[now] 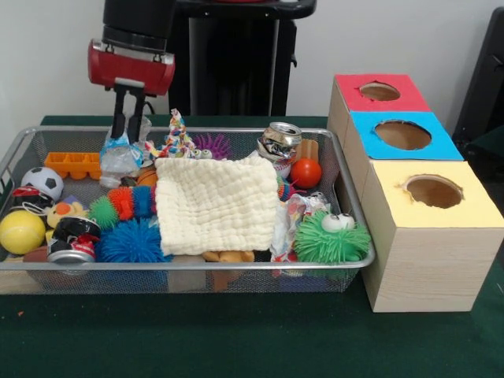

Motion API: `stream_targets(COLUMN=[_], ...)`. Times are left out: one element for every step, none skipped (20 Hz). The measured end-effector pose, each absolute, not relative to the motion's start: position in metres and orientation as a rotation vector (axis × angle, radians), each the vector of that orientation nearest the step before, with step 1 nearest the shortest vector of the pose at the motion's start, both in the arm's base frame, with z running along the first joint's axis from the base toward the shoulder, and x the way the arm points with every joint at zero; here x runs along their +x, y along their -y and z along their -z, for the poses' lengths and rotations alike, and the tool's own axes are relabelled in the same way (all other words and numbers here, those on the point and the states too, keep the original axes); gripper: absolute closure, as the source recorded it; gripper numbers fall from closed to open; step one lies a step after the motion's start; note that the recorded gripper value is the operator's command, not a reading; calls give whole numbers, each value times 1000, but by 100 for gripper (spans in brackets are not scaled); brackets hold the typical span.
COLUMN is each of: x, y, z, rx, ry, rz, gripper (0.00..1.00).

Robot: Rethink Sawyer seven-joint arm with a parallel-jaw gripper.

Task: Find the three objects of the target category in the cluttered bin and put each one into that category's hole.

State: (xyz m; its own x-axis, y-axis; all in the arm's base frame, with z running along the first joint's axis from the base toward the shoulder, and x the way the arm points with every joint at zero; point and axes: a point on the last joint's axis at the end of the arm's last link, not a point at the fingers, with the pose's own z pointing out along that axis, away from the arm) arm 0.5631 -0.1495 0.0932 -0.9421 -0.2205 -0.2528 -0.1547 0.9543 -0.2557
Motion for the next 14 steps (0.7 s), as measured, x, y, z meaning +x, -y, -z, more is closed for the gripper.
stream_targets(x=[563, 564, 564, 564, 564, 564, 563, 563, 562, 562, 561, 560, 559, 559], y=[149, 148, 146, 144, 144, 143, 140, 138, 136, 134, 130, 124, 119, 115], z=[-96, -98, -103, -107, -109, -113, -121, -124, -126, -128, -132, -135, -137, -138], rx=[-274, -271, -265, -256, -248, -232, -191, -172, -152, -132, -94, -58, -30, -14], ry=[-2827, -2827, -2829, -2832, -2834, -2840, -2854, -2861, -2868, -2876, -2892, -2909, -2926, -2936], rz=[339, 340, 341, 341, 340, 336, 324, 315, 303, 291, 263, 233, 206, 189], gripper=[100, 100, 100, 100, 100, 100, 100, 100, 100, 100, 100, 100, 100, 100])
